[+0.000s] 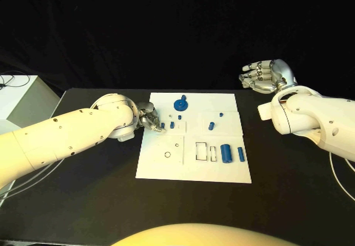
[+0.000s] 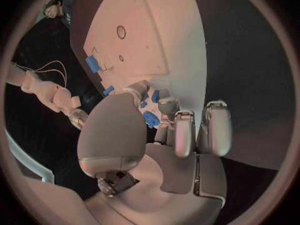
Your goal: Assemble the parts on the task board
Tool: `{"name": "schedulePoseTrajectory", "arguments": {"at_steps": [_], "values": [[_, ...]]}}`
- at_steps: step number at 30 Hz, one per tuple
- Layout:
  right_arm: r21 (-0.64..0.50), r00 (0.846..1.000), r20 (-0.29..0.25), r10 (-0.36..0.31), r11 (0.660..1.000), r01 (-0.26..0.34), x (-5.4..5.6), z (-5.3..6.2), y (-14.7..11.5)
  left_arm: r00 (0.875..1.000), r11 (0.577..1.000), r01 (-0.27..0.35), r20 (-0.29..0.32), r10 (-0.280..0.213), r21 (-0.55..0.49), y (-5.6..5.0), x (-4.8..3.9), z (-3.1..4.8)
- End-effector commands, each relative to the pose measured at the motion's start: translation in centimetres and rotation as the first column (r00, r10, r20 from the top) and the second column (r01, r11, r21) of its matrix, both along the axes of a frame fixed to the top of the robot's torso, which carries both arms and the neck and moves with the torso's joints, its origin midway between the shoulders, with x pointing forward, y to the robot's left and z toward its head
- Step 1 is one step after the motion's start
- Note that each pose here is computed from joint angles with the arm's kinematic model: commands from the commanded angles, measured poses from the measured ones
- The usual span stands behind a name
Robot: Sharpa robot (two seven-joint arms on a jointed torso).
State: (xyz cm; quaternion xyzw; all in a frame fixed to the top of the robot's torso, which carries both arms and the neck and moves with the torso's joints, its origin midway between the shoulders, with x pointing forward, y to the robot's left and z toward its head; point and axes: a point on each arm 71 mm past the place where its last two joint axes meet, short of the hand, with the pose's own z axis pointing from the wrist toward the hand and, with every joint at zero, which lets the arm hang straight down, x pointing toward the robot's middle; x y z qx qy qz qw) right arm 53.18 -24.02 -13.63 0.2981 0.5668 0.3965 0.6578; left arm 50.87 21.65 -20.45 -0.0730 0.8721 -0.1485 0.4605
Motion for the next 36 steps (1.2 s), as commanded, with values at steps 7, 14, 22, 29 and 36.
{"name": "schedulePoseTrajectory", "arguments": {"at_steps": [7, 14, 22, 29, 36], "values": [[-0.005, 1.000, 0.000, 0.016, 1.000, -0.016, 0.0, -0.1, 0.0, 0.997, 0.994, -0.041, 0.062, 0.048, -0.103, 1.0, 0.07, 2.23], [-0.004, 1.000, -0.002, 0.014, 1.000, -0.014, 0.0, -0.2, -0.1, 0.996, 0.981, 0.002, 0.090, 0.015, -0.192, 1.0, -0.10, 4.50], [-0.003, 1.000, -0.003, 0.015, 1.000, -0.015, 0.1, -0.2, 0.0, 0.955, 0.925, 0.150, 0.293, -0.045, -0.349, -1.2, 0.63, 5.42], [-0.001, 1.000, -0.005, 0.020, 1.000, -0.020, 0.1, -0.3, 0.2, 0.876, 0.921, 0.280, 0.466, -0.129, -0.271, -3.0, 1.15, 4.21], [0.002, 1.000, -0.007, 0.023, 1.000, -0.023, 0.1, -0.4, 0.4, 0.815, 0.924, 0.359, 0.528, -0.241, -0.132, -4.8, 1.52, 2.69]]}}
